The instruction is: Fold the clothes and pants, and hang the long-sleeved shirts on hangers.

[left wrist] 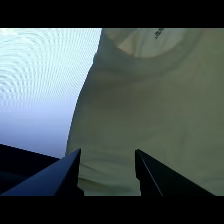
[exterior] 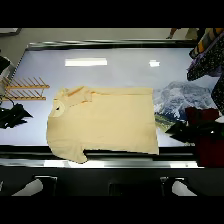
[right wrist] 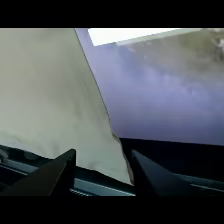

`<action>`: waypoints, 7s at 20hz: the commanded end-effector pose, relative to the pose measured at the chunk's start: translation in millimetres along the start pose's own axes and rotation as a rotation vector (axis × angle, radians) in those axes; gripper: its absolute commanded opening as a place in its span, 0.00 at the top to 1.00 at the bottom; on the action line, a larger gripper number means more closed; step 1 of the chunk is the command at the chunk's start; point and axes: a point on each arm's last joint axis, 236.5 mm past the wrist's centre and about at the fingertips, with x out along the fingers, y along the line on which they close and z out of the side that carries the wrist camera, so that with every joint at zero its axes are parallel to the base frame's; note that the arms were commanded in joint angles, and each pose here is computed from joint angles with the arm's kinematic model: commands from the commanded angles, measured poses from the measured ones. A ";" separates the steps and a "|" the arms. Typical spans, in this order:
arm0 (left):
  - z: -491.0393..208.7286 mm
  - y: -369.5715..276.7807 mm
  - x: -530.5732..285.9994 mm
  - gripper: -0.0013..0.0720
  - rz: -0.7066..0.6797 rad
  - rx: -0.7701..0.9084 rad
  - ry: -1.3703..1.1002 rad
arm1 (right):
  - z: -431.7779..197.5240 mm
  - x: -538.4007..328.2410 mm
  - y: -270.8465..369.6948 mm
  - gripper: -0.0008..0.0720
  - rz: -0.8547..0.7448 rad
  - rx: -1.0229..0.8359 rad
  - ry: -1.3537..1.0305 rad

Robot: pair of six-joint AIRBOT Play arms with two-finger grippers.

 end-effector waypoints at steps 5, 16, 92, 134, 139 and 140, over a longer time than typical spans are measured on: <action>-14.2 7.0 9.6 0.46 0.000 -0.024 0.019 | -69.3 54.6 -22.2 0.41 0.036 0.020 0.133; -14.4 7.0 9.7 0.46 -0.001 0.002 0.019 | -75.6 69.2 -4.9 0.77 0.140 0.047 0.106; 10.7 -163.9 -264.7 0.96 -0.102 0.433 -0.733 | 7.1 -321.2 292.1 0.95 -0.140 -0.569 -0.921; 48.9 -122.9 152.8 0.96 0.081 0.430 0.346 | 189.3 28.7 61.3 0.95 -0.425 -0.210 -0.019; 47.9 -124.7 155.1 0.74 0.082 0.435 0.348 | 189.9 40.8 51.5 0.74 -0.431 -0.177 0.003; 53.1 -124.3 150.0 0.51 0.082 0.434 0.331 | 189.2 39.0 50.8 0.70 -0.438 -0.173 0.003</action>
